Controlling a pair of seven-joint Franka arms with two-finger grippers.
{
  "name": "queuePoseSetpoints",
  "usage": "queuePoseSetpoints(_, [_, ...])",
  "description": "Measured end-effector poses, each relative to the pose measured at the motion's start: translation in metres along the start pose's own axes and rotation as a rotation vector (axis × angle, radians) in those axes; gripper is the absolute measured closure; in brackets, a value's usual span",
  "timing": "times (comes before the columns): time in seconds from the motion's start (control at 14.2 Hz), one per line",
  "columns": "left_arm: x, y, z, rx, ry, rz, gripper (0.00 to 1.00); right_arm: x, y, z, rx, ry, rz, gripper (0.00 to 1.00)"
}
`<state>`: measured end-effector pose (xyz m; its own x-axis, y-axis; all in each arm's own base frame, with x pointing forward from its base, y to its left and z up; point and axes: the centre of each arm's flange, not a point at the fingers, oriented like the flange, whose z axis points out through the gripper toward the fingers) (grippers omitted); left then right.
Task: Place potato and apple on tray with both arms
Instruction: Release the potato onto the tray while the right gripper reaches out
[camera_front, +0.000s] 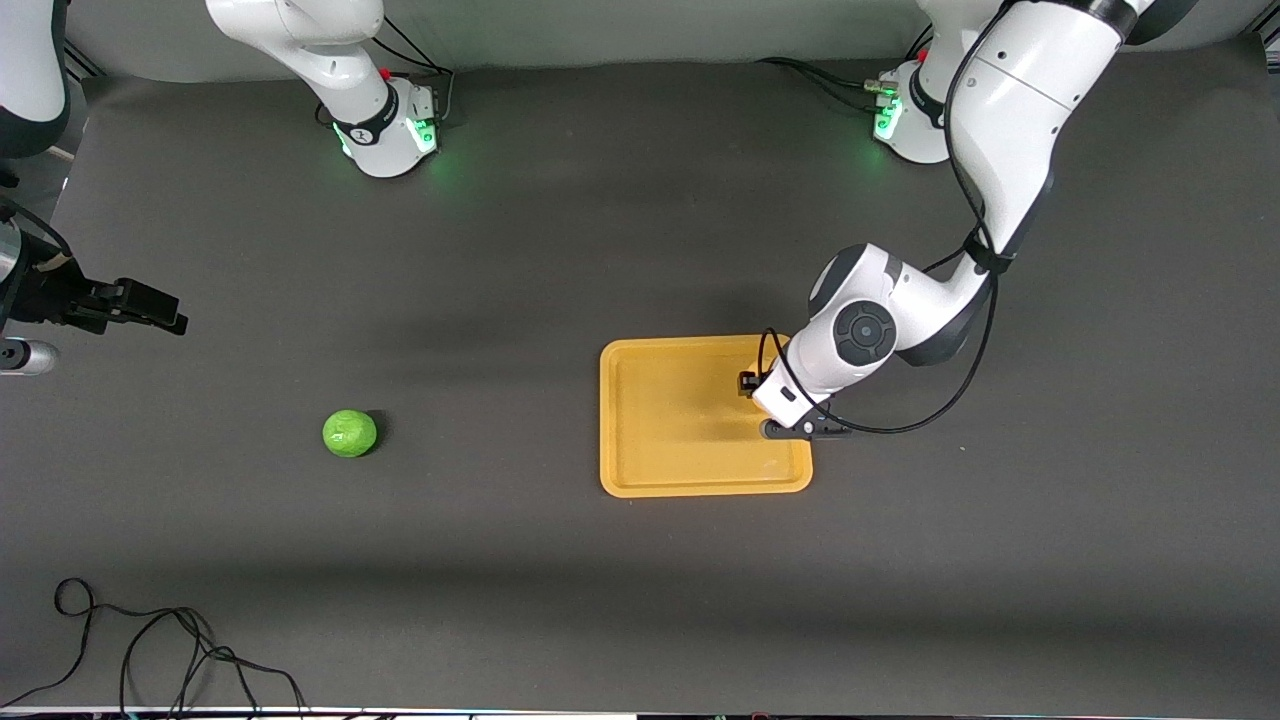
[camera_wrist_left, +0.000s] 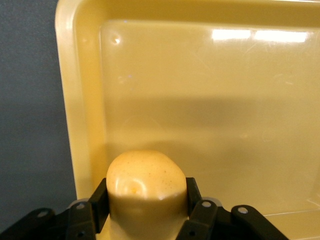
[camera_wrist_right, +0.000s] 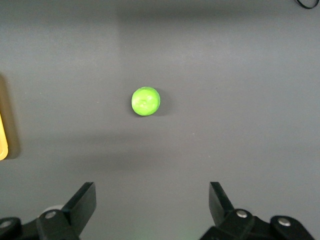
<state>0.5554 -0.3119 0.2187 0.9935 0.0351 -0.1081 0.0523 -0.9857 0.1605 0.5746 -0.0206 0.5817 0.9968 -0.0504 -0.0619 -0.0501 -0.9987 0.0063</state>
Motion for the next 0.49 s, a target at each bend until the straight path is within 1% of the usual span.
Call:
queuePoseSetpoints(0.14, [-0.001, -0.001, 0.003, 0.006, 0.003, -0.002, 0.36, 0.0, -0.021, -0.001, -0.002, 0.006, -0.009, 0.0])
queuePoseSetpoints(0.28, [0.0, -0.002, 0.005, 0.011, 0.005, -0.002, 0.36, 0.0, -0.042, -0.002, -0.003, 0.023, -0.03, 0.0])
queuePoseSetpoints(0.35, [0.0, -0.002, 0.007, 0.011, 0.005, -0.003, 0.29, 0.0, -0.05, -0.002, -0.003, 0.027, -0.042, 0.0])
queuePoseSetpoints(0.49, [0.002, -0.005, 0.007, 0.012, 0.007, -0.009, 0.11, 0.003, -0.057, 0.007, -0.003, 0.033, -0.052, 0.0])
